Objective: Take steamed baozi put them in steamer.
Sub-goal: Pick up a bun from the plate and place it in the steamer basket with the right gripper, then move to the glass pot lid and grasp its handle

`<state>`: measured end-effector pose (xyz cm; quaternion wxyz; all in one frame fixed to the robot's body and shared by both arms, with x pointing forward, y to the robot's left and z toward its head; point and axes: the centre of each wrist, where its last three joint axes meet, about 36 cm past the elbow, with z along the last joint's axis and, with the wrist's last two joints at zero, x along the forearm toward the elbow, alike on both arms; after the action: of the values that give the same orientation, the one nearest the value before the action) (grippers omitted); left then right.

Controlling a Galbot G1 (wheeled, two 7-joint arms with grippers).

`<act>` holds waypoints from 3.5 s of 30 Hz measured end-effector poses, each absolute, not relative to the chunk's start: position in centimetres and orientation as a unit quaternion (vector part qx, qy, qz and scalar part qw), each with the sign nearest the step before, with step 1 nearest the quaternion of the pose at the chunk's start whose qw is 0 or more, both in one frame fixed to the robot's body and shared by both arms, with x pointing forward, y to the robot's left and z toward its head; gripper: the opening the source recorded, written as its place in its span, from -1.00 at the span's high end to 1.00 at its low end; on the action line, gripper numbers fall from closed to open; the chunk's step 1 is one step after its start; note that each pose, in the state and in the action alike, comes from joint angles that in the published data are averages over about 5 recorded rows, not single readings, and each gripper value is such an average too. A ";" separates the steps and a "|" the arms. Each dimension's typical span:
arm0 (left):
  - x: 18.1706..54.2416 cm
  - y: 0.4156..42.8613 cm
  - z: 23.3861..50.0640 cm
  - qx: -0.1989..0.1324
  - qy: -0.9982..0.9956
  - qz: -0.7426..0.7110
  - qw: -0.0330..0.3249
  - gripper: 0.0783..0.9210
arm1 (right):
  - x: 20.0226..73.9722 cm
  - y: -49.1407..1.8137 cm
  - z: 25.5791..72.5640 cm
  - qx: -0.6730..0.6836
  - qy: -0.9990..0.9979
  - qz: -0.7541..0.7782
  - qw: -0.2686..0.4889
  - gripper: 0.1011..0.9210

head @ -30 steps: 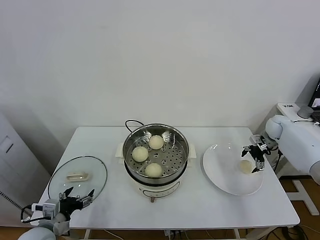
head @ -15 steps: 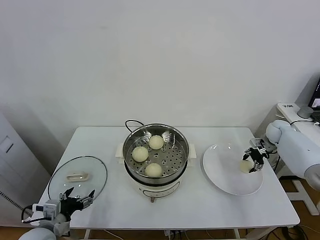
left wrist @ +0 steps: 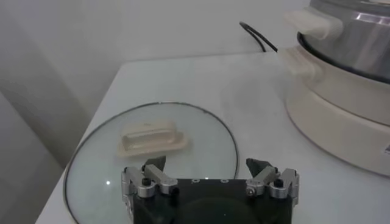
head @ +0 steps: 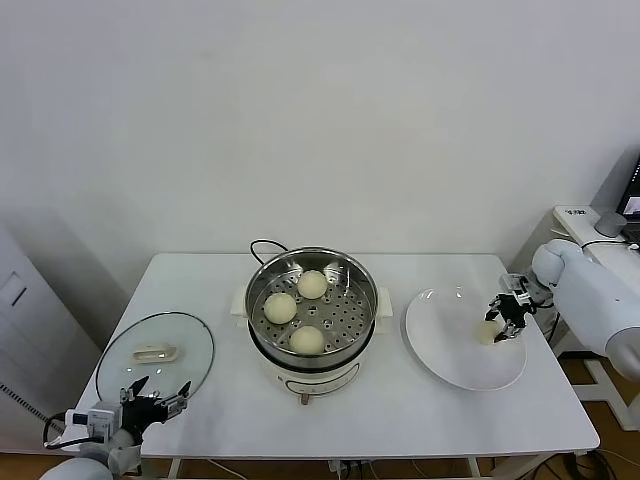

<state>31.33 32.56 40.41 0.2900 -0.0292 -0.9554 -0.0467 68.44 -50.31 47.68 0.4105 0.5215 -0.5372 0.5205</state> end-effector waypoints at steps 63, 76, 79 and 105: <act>31.2 32.1 40.8 -0.026 -0.957 -0.049 0.284 -0.77 | 64.2 -13.8 66.0 0.511 -0.608 0.498 0.349 0.05; 30.9 32.3 40.5 -0.021 -0.957 -0.044 0.286 -0.77 | 63.2 -12.7 61.7 0.506 -0.597 0.499 0.372 0.05; 30.8 32.3 40.4 -0.021 -0.957 -0.043 0.286 -0.77 | 63.0 -12.5 61.1 0.506 -0.595 0.499 0.375 0.04; 31.0 32.4 40.7 -0.016 -0.959 -0.038 0.279 -0.77 | 64.8 -15.8 65.5 0.492 -0.666 0.434 0.355 -0.76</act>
<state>31.01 32.45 40.70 0.2792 -0.0156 -0.9594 -0.0377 64.85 -15.82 65.46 0.3549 0.4916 -0.6664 0.4340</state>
